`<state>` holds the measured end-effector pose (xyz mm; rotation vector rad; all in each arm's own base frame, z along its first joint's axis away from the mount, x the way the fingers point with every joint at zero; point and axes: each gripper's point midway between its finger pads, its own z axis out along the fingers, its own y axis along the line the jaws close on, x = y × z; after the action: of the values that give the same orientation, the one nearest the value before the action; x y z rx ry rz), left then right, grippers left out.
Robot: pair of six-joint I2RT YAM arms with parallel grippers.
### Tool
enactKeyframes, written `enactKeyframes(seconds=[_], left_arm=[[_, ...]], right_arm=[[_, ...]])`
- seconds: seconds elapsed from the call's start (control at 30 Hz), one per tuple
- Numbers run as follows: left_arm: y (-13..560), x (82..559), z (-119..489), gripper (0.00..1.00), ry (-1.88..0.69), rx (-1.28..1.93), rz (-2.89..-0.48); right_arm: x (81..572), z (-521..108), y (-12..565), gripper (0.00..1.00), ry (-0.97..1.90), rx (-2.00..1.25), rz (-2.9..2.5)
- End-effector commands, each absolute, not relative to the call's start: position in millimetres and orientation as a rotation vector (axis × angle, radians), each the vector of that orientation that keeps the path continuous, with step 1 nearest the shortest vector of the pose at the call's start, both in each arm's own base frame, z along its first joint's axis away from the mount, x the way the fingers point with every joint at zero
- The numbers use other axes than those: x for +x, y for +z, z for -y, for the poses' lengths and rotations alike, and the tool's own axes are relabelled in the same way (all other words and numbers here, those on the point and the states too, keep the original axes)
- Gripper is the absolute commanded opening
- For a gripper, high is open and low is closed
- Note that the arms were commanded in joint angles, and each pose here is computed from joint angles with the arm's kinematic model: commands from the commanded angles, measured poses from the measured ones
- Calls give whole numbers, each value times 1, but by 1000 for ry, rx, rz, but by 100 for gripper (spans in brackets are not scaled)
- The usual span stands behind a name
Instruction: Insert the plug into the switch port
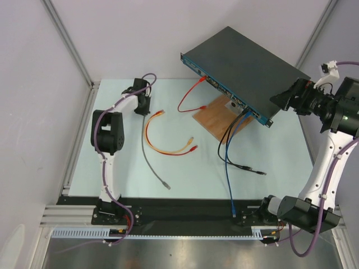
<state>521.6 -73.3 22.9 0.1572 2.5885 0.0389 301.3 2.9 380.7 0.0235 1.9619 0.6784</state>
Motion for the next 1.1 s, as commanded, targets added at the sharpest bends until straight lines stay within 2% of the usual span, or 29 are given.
enactKeyframes(seconds=[0.0, 0.03, 0.1, 0.23, 0.27, 0.33, 0.37, 0.57, 0.6, 0.83, 1.07], left_arm=[[34, 535, 58, 10, 78, 139, -2566], [40, 535, 53, 0, 70, 124, -2564], [58, 538, 49, 0, 48, 112, -2530], [142, 537, 43, 0, 7, 152, -2362], [190, 530, 48, 0, -37, 177, -2268], [220, 514, 54, 0, -71, 235, -2195], [268, 496, 63, 0, -127, 270, -2088], [357, 404, 103, 0, -346, 455, -1833], [379, 374, 113, 0, -393, 510, -1750], [438, 250, 179, 0, -486, 812, -1353], [442, 213, 212, 0, -577, 939, -1274]], right_arm=[[307, -9, 401, 100, 603, -34, -1891], [308, -10, 402, 100, 603, -38, -1886], [308, -20, 409, 100, 613, -73, -1860], [306, -38, 423, 98, 654, -132, -1800], [305, -43, 429, 98, 674, -144, -1776], [298, -54, 437, 97, 715, -187, -1742], [297, -59, 440, 97, 730, -210, -1724], [276, -92, 454, 94, 824, -314, -1663], [274, -96, 456, 93, 838, -322, -1656], [246, -144, 488, 86, 991, -426, -1537], [215, -200, 494, 77, 1127, -576, -1485]])
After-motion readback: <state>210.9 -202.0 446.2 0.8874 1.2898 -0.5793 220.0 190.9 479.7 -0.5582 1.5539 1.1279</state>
